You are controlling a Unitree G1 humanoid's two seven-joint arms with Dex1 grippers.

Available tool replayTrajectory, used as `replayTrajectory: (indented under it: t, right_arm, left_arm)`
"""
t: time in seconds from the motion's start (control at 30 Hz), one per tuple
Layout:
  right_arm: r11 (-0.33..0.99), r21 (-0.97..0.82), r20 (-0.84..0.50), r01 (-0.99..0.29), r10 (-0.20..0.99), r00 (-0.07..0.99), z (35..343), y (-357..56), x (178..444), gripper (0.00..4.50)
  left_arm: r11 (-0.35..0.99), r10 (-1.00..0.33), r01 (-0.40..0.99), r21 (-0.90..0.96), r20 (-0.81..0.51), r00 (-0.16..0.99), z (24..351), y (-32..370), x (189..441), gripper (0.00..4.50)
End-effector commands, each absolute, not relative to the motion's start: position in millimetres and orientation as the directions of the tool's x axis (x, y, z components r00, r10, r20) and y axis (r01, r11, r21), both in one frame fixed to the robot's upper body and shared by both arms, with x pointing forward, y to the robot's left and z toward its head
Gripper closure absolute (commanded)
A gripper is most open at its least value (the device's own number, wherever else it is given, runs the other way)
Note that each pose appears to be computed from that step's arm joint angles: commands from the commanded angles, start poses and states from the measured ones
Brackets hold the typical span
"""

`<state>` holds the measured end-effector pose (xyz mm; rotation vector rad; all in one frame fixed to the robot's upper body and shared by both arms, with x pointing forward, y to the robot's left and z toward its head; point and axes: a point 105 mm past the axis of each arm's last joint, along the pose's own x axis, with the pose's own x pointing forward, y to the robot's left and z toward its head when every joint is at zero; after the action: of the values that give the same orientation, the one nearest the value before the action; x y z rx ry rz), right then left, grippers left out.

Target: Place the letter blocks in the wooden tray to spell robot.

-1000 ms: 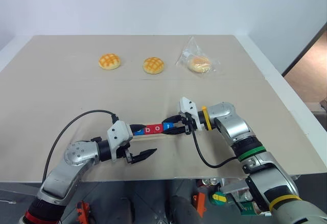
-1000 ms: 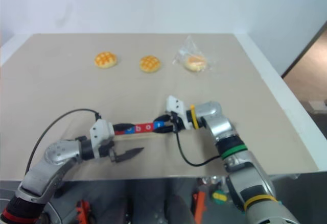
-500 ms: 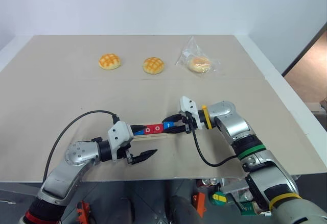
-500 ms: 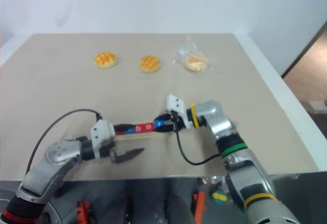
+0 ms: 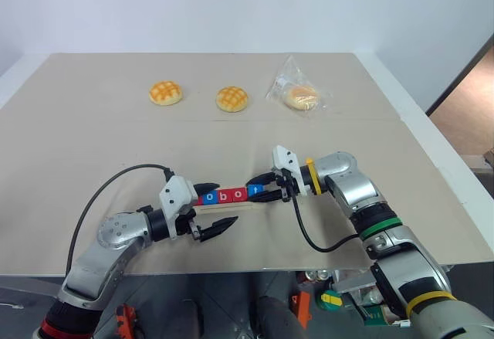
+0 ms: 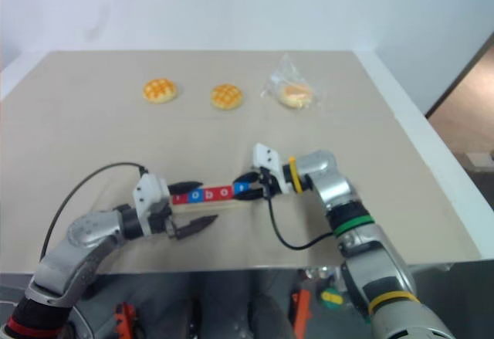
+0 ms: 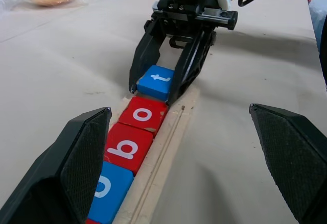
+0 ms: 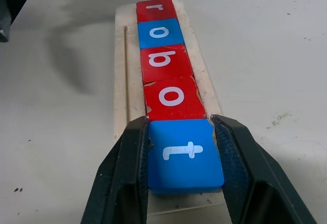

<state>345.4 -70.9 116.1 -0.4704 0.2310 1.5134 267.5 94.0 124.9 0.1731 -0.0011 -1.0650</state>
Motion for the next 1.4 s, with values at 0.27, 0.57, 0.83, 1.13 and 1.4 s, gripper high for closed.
replayTrajectory:
  t: [0.27, 0.57, 0.83, 1.13, 1.4]
  right_arm:
    - [-0.031, -0.208, -0.403, -0.978, 0.914, 0.057, 134.6, -71.5, 350.4, 2.74]
    - [-0.046, -0.207, -0.393, -0.977, 0.919, 0.04, 138.6, -69.1, 350.4, 2.74]
    - [-0.061, -0.231, -0.401, -0.971, 0.915, 0.038, 138.8, -68.9, 350.4, 2.74]
    - [-0.06, -0.196, -0.404, -0.979, 0.914, 0.025, 137.6, -70.1, 350.8, 2.74]
    - [-0.052, -0.22, -0.352, -0.974, 0.935, 0.03, 144.7, -64.4, 351.4, 2.74]
  left_arm:
    - [0.453, -0.883, 0.873, 0.178, -0.046, 0.467, 137.0, 88.6, 262.5, 0.0]
    - [0.455, -0.881, 0.872, 0.18, -0.05, 0.471, 136.4, 88.8, 261.7, 0.0]
    - [0.452, -0.882, 0.874, 0.18, -0.055, 0.467, 135.1, 88.2, 261.0, 0.0]
    - [0.445, -0.884, 0.877, 0.181, -0.067, 0.462, 133.0, 87.8, 260.2, 0.0]
    - [0.44, -0.886, 0.88, 0.18, -0.075, 0.458, 131.9, 87.5, 259.6, 0.0]
